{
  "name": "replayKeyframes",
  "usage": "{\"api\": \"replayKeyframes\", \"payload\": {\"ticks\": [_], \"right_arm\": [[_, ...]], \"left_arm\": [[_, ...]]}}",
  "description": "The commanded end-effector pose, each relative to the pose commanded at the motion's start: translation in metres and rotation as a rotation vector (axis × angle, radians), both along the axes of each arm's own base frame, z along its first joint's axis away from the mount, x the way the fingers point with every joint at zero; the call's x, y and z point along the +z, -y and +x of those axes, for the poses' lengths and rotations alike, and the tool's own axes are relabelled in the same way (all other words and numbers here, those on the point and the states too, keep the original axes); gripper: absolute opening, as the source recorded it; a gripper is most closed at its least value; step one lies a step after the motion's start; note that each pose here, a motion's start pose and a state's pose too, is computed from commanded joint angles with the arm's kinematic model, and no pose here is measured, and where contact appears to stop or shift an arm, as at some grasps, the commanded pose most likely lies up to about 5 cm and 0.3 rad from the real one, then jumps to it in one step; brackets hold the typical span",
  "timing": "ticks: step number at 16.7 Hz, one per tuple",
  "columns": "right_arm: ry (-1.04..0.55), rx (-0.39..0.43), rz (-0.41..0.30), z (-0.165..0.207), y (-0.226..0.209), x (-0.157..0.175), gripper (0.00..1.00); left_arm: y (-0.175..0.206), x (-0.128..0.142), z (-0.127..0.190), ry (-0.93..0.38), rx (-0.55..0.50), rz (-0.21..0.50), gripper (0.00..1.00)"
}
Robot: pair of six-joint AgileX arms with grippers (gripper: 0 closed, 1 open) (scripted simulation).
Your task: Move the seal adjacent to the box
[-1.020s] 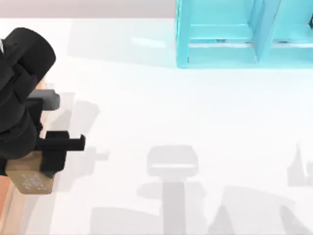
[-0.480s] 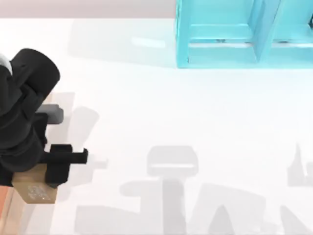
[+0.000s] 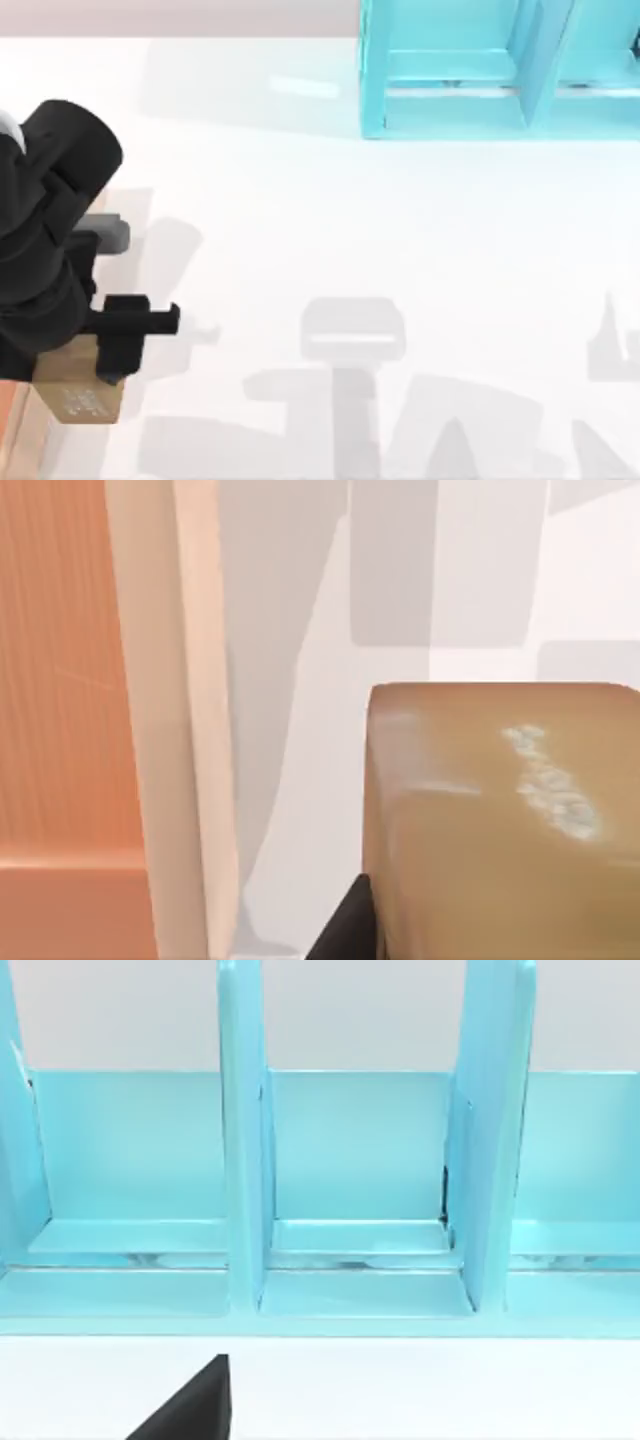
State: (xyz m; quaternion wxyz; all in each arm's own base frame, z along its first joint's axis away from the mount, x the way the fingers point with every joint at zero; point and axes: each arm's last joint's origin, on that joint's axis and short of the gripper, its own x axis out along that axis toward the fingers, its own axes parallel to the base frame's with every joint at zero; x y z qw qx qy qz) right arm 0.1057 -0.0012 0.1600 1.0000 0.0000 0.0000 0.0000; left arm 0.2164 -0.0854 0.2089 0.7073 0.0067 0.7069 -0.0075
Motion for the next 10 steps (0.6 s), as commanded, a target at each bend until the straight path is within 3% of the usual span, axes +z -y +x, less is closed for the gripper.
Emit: {"api": "replayKeyframes", "payload": {"ticks": [4, 10], "right_arm": [[0.0, 0.0, 0.0, 0.0, 0.0, 0.0, 1.0], [0.0, 0.0, 0.0, 0.0, 0.0, 0.0, 1.0]], "left_arm": [[0.0, 0.0, 0.0, 0.0, 0.0, 0.0, 0.98], [0.0, 0.0, 0.0, 0.0, 0.0, 0.0, 1.0]]}}
